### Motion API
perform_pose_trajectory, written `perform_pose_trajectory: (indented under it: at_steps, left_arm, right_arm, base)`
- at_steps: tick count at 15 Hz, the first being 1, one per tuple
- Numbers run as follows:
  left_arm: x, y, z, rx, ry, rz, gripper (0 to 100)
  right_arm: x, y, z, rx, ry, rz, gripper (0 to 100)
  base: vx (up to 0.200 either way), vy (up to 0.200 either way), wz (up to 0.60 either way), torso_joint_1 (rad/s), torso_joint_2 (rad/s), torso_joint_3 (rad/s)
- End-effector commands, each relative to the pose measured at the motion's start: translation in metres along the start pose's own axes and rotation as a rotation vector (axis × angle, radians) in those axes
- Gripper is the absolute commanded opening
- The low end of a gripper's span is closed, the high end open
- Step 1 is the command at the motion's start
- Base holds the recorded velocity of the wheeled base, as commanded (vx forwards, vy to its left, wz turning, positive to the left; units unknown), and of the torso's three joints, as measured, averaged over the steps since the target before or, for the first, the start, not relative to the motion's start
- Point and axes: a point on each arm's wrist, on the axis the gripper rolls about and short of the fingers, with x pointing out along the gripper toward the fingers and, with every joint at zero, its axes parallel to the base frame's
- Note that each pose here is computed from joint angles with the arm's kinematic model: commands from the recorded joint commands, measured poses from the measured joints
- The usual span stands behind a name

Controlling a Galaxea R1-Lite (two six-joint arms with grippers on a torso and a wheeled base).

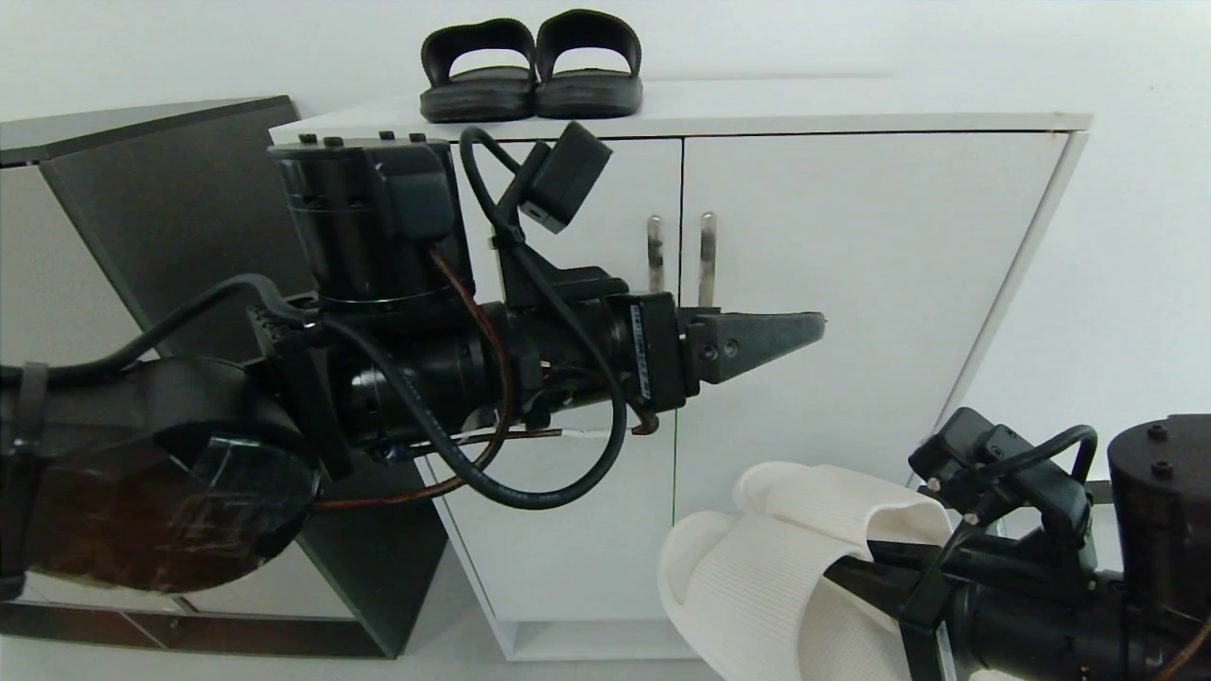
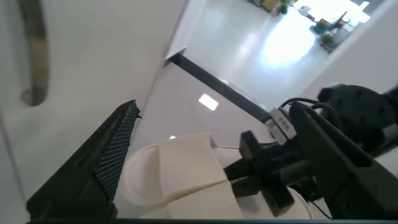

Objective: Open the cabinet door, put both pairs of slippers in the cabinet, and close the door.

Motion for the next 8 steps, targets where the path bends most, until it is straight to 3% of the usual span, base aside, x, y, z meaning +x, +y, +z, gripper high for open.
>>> perform_pose_trajectory:
  at_steps: [1,3,5,8]
  left_arm:
    - [0.005,0.002,0.004,-0.002,-0.008,-0.015,100]
    - [0.011,0.008,0.008,0.002,-0.027,0.021,100]
    - [0.018,0.012,0.011,0.009,-0.067,0.113,100]
    - [0.015,0.017,0.015,0.013,-0.083,0.146,100]
  right_arm:
    - [-0.001,0.000,-0.001,0.001,-0.001,0.000,0]
    - [-0.002,0.000,-0.001,0.001,-0.002,0.000,0]
    - [-0.002,0.000,-0.001,-0.001,-0.002,0.001,0]
    - [-0.002,0.000,-0.001,-0.001,-0.002,0.000,0]
  base:
    - [0.000,0.000,0.00,0.000,0.00,0.000]
    - [0.000,0.000,0.00,0.000,0.00,0.000]
    - [0.000,0.000,0.00,0.000,0.00,0.000]
    - [0.000,0.000,0.00,0.000,0.00,0.000]
